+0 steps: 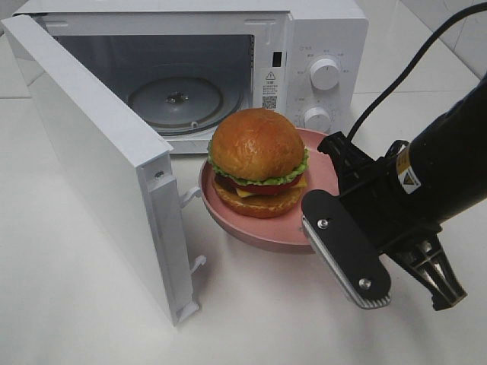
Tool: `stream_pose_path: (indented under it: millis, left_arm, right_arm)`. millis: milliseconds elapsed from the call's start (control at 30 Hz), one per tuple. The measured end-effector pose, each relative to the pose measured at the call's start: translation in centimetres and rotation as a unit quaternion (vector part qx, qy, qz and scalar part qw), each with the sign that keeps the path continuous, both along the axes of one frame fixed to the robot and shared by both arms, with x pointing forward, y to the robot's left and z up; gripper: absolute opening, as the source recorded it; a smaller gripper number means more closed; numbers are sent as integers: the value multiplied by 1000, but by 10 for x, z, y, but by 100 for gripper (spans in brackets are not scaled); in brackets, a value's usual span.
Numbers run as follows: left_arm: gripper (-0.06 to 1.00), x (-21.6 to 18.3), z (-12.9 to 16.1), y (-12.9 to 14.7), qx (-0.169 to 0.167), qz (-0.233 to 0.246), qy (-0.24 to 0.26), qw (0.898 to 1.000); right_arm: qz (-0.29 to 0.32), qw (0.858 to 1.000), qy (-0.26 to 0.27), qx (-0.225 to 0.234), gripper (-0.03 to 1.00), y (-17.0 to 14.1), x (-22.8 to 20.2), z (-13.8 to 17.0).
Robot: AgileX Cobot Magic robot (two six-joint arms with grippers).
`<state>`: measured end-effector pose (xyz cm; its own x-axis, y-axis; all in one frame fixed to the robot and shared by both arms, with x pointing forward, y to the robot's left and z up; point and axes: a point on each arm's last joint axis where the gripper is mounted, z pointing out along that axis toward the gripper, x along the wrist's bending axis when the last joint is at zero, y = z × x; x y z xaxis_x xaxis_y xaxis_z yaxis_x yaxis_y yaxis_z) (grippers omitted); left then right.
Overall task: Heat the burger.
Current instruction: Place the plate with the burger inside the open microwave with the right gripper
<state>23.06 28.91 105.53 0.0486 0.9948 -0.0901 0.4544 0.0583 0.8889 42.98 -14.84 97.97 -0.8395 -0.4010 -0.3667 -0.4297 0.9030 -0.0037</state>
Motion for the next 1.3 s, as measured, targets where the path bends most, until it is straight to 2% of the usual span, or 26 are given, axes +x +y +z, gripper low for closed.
stream_pose_path:
  millis: [467,767,1300]
  left_arm:
    - [99,0,0,0,0,0,0,1000]
    - [99,0,0,0,0,0,0,1000]
    - [99,0,0,0,0,0,0,1000]
  right_arm:
    - [38,999,-15,-7,3,-14,17,8]
    - [62,997,-30,34,3,-5,19,9]
    - [53,996,-35,55,3,18,49,4]
